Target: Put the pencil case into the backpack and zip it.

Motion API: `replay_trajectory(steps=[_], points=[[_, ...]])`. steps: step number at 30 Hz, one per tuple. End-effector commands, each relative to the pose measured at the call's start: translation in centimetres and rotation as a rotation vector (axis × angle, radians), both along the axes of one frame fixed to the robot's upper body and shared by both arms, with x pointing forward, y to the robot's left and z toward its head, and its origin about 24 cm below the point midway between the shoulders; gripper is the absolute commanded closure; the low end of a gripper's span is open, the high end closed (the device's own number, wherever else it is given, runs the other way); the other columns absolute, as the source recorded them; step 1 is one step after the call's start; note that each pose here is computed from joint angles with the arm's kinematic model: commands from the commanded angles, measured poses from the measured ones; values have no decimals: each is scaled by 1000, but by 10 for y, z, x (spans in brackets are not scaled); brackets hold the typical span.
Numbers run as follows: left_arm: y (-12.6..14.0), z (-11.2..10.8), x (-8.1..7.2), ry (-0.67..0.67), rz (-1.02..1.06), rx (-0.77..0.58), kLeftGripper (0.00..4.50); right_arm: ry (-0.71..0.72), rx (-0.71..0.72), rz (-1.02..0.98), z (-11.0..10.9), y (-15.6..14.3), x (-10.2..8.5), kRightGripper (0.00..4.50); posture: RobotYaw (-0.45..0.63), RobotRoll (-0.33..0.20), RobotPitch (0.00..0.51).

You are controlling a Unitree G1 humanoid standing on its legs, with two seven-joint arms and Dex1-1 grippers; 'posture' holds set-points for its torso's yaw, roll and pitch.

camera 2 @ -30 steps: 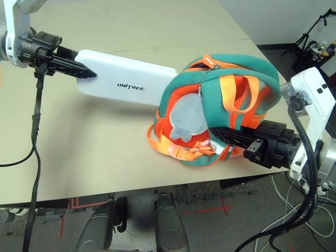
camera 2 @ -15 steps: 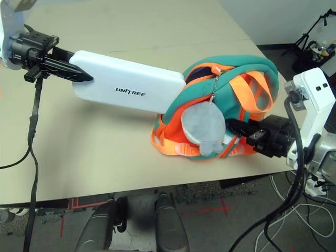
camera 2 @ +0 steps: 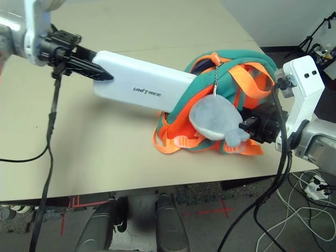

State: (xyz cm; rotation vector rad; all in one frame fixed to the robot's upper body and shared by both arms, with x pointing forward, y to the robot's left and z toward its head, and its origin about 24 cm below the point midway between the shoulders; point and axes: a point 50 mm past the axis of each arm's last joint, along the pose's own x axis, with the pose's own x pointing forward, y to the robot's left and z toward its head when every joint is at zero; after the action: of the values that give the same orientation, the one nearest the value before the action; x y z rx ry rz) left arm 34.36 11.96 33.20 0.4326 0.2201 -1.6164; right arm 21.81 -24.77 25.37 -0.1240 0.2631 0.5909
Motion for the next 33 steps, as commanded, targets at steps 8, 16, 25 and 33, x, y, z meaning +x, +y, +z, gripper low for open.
replay_trajectory(steps=[8,16,25,33], points=[[-73,3,4,-73,-122,140,3084,2,9,51,-2,12,2,4350,-72,0,177],[-112,-1,-4,-67,-189,221,3084,-2,23,62,-5,16,5,4350,-89,0,178],[-120,-14,-3,-16,-203,205,3084,-5,37,71,-9,20,6,4350,-91,0,179],[-90,5,3,-25,-146,71,1453,-8,36,64,-8,19,6,4350,-74,0,170]])
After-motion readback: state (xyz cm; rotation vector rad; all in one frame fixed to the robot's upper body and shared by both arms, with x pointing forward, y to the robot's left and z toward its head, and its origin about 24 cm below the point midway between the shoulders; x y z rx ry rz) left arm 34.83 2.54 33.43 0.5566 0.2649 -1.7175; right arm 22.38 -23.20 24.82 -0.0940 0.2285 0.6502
